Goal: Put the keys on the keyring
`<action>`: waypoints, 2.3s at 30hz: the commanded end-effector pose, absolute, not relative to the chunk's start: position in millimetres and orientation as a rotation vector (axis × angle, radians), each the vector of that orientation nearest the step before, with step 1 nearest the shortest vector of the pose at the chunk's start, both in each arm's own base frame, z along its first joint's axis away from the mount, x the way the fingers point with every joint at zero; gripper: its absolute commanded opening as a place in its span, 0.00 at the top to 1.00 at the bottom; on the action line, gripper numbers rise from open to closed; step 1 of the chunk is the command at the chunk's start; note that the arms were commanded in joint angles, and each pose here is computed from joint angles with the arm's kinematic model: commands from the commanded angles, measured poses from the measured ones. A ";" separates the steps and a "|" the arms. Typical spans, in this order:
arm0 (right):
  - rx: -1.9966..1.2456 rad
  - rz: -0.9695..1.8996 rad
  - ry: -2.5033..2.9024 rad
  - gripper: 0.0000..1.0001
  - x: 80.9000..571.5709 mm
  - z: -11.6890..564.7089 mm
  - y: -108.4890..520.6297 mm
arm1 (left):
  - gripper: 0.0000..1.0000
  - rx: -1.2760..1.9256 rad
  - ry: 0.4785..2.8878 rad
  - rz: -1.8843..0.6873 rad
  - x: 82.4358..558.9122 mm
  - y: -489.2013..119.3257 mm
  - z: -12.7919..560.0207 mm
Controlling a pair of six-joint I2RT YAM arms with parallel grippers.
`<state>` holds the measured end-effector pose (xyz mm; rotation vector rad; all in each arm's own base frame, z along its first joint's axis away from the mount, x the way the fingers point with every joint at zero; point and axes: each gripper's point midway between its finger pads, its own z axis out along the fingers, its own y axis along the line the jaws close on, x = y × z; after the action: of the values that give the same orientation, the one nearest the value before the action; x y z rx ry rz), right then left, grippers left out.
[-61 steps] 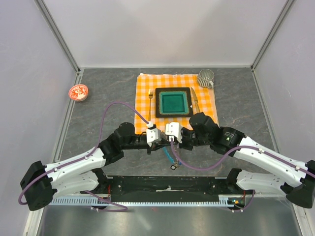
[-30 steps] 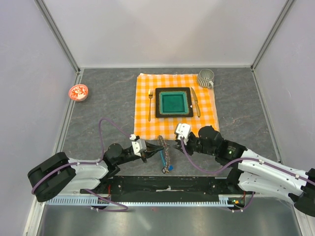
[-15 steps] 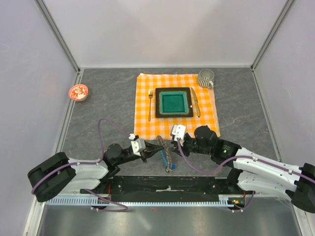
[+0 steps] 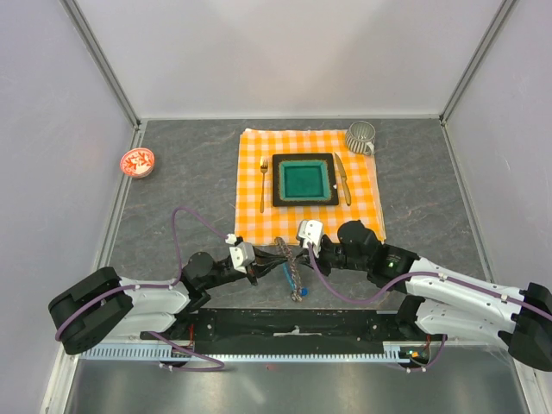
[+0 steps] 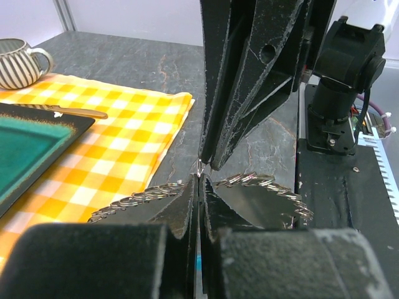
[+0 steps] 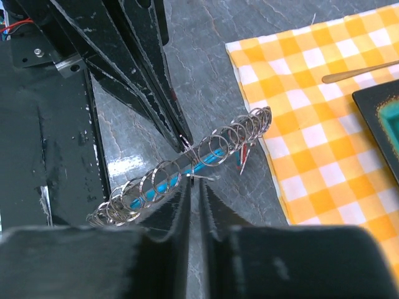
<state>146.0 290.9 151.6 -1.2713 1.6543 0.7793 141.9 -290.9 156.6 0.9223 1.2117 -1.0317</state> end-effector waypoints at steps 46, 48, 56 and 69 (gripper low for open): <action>-1.095 0.818 1.641 0.66 146.5 182.5 287.5 | 0.98 0.663 0.727 -1.042 130.8 -264.1 288.5; -1.080 0.794 1.652 0.64 152.1 183.1 280.6 | 0.98 0.667 0.724 -1.046 129.3 -264.2 288.5; -1.108 0.859 1.585 0.63 157.5 196.7 284.8 | 0.98 0.690 0.687 -1.070 120.5 -264.1 294.1; -1.161 0.951 1.485 0.63 152.6 205.8 305.4 | 0.98 0.724 0.671 -1.095 115.2 -268.9 294.6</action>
<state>150.9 291.9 173.7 -1.1531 1.6105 0.9069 136.3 -289.7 184.0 0.8781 1.1396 -1.0761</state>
